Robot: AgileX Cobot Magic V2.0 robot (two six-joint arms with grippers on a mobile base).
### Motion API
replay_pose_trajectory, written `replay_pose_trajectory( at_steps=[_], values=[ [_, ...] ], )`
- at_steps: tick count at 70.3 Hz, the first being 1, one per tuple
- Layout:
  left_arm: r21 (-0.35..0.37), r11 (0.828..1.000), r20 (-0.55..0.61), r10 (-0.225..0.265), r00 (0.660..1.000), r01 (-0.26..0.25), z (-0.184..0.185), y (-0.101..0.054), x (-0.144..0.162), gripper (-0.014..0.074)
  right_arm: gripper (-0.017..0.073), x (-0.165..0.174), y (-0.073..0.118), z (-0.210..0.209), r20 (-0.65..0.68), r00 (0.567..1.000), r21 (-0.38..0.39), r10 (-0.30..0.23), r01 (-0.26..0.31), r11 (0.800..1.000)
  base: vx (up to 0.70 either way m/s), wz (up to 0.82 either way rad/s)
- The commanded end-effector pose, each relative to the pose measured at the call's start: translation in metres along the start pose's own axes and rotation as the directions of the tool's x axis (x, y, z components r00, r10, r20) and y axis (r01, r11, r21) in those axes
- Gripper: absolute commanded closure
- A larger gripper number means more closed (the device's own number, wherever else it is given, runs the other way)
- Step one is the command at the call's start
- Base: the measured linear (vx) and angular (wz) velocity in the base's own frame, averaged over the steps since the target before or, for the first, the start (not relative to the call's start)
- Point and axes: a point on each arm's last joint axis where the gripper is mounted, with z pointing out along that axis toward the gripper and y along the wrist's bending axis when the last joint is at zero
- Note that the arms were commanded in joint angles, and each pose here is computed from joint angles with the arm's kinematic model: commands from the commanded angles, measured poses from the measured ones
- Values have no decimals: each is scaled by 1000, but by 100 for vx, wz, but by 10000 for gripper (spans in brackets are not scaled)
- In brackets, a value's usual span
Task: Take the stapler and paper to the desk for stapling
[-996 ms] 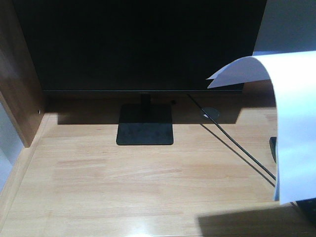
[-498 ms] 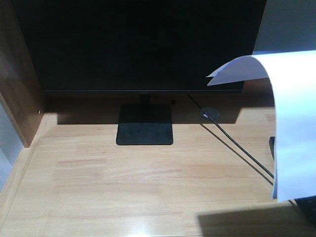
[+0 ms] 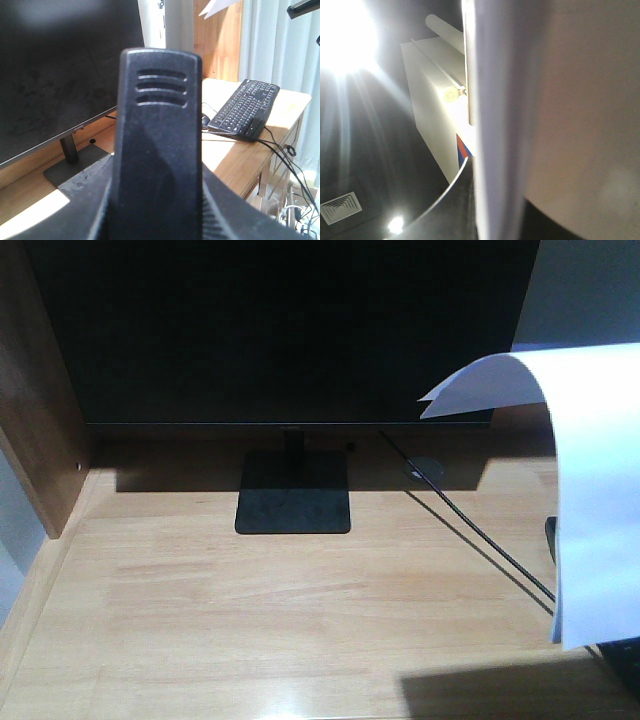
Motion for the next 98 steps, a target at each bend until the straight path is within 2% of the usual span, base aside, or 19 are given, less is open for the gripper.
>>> replay_pose_trajectory(
  at_steps=[1,60,71,81,98],
  values=[
    [-9,1000,126,-10,992,11,-2,2,-17,600,565,-3,9,6,12,1000,-63,-14,15,998,0,0],
    [-24,1000,144,-4,990,7,3,4,-21,600,565,-3,9,6,12,1000,-63,-14,15,998,0,0],
    [-26,999,97,-17,995,20,27,8,-28,600,565,-3,9,6,12,1000,-63,-14,15,998,0,0],
    [-32,999,38,-31,999,32,63,15,-34,600,565,-3,9,6,12,1000,-63,-14,15,998,0,0],
    [-21,999,-79,34,996,-36,129,24,-31,600,565,-3,9,6,12,1000,-63,-14,15,998,0,0]
  ],
)
